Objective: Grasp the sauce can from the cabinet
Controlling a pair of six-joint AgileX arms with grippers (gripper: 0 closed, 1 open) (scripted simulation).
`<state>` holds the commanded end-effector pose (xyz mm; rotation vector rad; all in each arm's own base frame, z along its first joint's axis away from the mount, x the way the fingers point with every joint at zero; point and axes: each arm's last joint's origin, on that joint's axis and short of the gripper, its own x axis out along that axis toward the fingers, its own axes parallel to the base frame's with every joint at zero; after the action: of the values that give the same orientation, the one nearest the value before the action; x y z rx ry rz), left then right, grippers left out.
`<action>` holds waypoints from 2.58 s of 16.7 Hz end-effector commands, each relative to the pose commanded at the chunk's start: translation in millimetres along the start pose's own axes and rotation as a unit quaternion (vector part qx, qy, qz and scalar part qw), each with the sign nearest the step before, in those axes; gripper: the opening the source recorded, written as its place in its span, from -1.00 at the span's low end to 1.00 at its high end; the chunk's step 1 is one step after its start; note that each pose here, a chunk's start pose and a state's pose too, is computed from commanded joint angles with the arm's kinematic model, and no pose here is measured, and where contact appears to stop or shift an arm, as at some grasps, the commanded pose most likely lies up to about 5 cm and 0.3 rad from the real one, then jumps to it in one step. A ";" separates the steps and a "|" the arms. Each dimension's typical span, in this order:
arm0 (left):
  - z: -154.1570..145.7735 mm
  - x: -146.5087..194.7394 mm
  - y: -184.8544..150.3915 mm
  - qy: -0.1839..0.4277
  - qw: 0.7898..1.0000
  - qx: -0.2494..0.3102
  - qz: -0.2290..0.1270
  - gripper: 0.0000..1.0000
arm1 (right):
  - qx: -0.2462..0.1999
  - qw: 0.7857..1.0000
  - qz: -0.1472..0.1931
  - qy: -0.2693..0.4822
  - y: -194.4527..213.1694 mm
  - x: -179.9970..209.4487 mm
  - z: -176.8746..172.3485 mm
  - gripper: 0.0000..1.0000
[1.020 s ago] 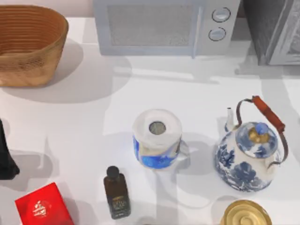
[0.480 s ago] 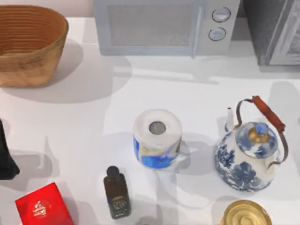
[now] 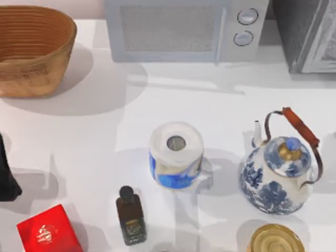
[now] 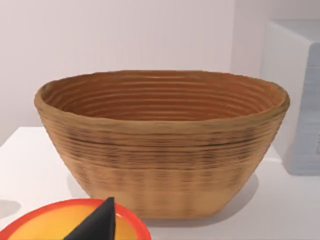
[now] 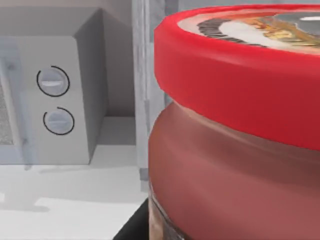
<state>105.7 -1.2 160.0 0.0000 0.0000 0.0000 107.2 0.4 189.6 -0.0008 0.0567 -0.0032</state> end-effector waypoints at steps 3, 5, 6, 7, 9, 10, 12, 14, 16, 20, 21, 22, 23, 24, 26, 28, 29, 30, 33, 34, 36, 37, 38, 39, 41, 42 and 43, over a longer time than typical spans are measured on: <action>0.0 0.0 0.0 0.000 1.000 0.000 0.000 1.00 | 0.000 1.000 0.001 -0.023 -1.4 0.0 -24.9 -1.00; 0.0 0.0 0.0 0.000 1.000 0.000 0.000 1.00 | 0.000 1.000 0.002 -0.028 -1.6 0.2 -29.6 -1.00; 0.0 0.0 0.0 0.000 1.000 0.000 0.000 1.00 | 0.000 1.000 0.002 -0.028 -1.6 0.2 -29.6 -1.00; 0.0 0.0 0.0 0.000 1.000 0.000 0.000 1.00 | 0.000 1.000 0.002 -0.028 -1.6 0.2 -29.6 -1.00; 0.0 0.0 0.0 0.000 1.000 0.000 0.000 1.00 | 0.001 1.000 0.003 -0.025 -1.3 0.6 -30.3 -1.00; 0.0 0.0 0.0 0.000 1.000 0.000 0.000 1.00 | 0.001 1.000 0.003 -0.025 -1.3 0.6 -30.3 -1.00; 0.0 0.0 0.0 0.000 1.000 0.000 0.000 1.00 | 0.001 0.999 0.019 -0.038 0.1 0.3 -20.8 -1.00; 0.0 0.0 0.0 0.000 1.000 0.000 0.000 1.00 | -0.001 0.997 0.051 -0.061 2.0 1.3 -3.5 -1.00; 0.0 0.0 0.0 0.000 1.000 0.000 0.000 1.00 | -0.004 0.993 0.086 -0.081 3.4 6.7 14.2 -1.00; 0.0 0.0 0.0 0.000 1.000 0.000 0.000 1.00 | -0.005 0.987 0.141 -0.077 1.6 40.1 33.4 -1.00; 0.0 0.0 0.0 0.000 1.000 0.000 0.000 1.00 | -0.001 0.987 0.151 -0.061 0.1 52.8 32.2 -1.00; 0.0 0.0 0.0 0.000 1.000 0.000 0.000 1.00 | 0.004 0.986 0.160 -0.043 -1.9 65.4 29.1 -1.00; 0.0 0.0 0.0 0.000 1.000 0.000 0.000 1.00 | 0.009 0.985 0.167 -0.027 -4.3 77.1 25.1 -1.00; 0.0 0.0 0.0 0.000 1.000 0.000 0.000 1.00 | 0.013 0.984 0.176 -0.016 -7.0 87.3 21.5 -1.00; 0.0 0.0 0.0 0.000 1.000 0.000 0.000 1.00 | 0.018 0.982 0.189 -0.006 -13.6 105.0 16.8 -1.00; 0.0 0.0 0.0 0.000 1.000 0.000 0.000 1.00 | 0.018 0.979 0.202 -0.004 -20.9 121.1 12.0 -1.00; 0.0 0.0 0.0 0.000 1.000 0.000 0.000 1.00 | 0.018 0.978 0.210 0.000 -24.6 130.2 6.8 -1.00; 0.0 0.0 0.0 0.000 1.000 0.000 0.000 1.00 | 0.020 0.976 0.218 0.006 -28.7 140.3 -0.8 -1.00; 0.0 0.0 0.0 0.000 1.000 0.000 0.000 1.00 | 0.028 0.967 0.254 0.027 -40.7 171.3 -33.6 -1.00; 0.0 0.0 0.0 0.000 1.000 0.000 0.000 1.00 | 0.029 0.962 0.269 0.029 -44.0 180.2 -45.1 -1.00; 0.0 0.0 0.0 0.000 1.000 0.000 0.000 1.00 | 0.029 0.954 0.299 0.027 -49.9 194.8 -66.4 -1.00; 0.0 0.0 0.0 0.000 1.000 0.000 0.000 1.00 | 0.027 0.949 0.312 0.023 -52.4 200.3 -75.4 -1.00; 0.0 0.0 0.0 0.000 1.000 0.000 0.000 1.00 | 0.023 0.945 0.325 0.016 -54.4 205.1 -82.2 -1.00; 0.0 0.0 0.0 0.000 1.000 0.000 0.000 1.00 | 0.016 0.941 0.337 0.007 -56.2 209.3 -87.2 -1.00; 0.0 0.0 0.0 0.000 1.000 0.000 0.000 1.00 | 0.000 0.933 0.360 -0.013 -58.7 216.5 -92.0 -1.00; 0.0 0.0 0.0 0.000 1.000 0.000 0.000 1.00 | -0.007 0.929 0.368 -0.021 -59.1 219.2 -92.6 -1.00; 0.0 0.0 0.0 0.000 1.000 0.000 0.000 1.00 | -0.011 0.927 0.373 -0.025 -59.1 220.7 -92.6 -1.00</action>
<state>105.7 -1.2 160.0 0.0000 0.0000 0.0000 322.1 -59.4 84.6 -0.0025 0.0027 0.7624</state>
